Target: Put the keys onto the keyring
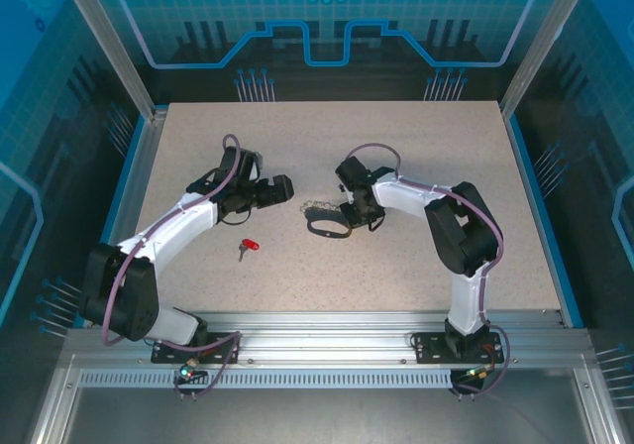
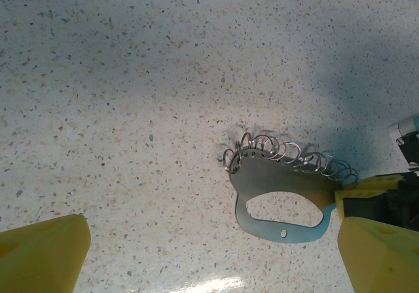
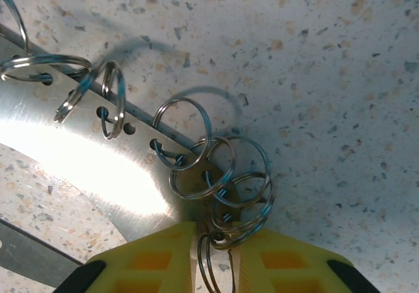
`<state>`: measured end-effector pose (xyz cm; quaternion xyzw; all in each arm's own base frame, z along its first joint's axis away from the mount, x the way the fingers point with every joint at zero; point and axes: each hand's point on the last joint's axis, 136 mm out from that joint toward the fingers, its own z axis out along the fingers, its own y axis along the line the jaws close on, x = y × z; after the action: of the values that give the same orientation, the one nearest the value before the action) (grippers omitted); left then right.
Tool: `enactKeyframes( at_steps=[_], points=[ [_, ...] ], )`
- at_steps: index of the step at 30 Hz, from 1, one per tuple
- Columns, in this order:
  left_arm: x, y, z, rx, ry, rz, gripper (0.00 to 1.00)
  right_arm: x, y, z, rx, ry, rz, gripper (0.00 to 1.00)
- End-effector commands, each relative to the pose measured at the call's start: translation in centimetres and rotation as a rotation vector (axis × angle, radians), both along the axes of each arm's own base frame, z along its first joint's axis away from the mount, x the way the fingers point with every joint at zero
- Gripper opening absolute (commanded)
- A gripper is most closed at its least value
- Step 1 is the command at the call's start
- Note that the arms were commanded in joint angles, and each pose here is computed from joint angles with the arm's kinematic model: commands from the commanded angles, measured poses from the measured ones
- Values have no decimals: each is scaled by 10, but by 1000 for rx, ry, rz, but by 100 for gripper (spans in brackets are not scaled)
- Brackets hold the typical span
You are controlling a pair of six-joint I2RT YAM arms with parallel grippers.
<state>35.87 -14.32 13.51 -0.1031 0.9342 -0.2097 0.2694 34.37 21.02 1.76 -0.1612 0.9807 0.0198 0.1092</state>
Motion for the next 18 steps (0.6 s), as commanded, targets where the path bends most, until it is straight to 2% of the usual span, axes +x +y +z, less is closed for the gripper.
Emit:
enactKeyframes(
  at_steps=[1,10,18],
  points=[
    [6,-8,12,-26,-26,-21,99,-6,-14,-1,-22,23,-2,21],
    [6,-9,13,-33,-25,-16,99,-6,-15,1,-11,19,-2,22],
    [5,-10,12,-40,-22,-21,99,-5,-21,5,14,13,-21,28]
  ],
)
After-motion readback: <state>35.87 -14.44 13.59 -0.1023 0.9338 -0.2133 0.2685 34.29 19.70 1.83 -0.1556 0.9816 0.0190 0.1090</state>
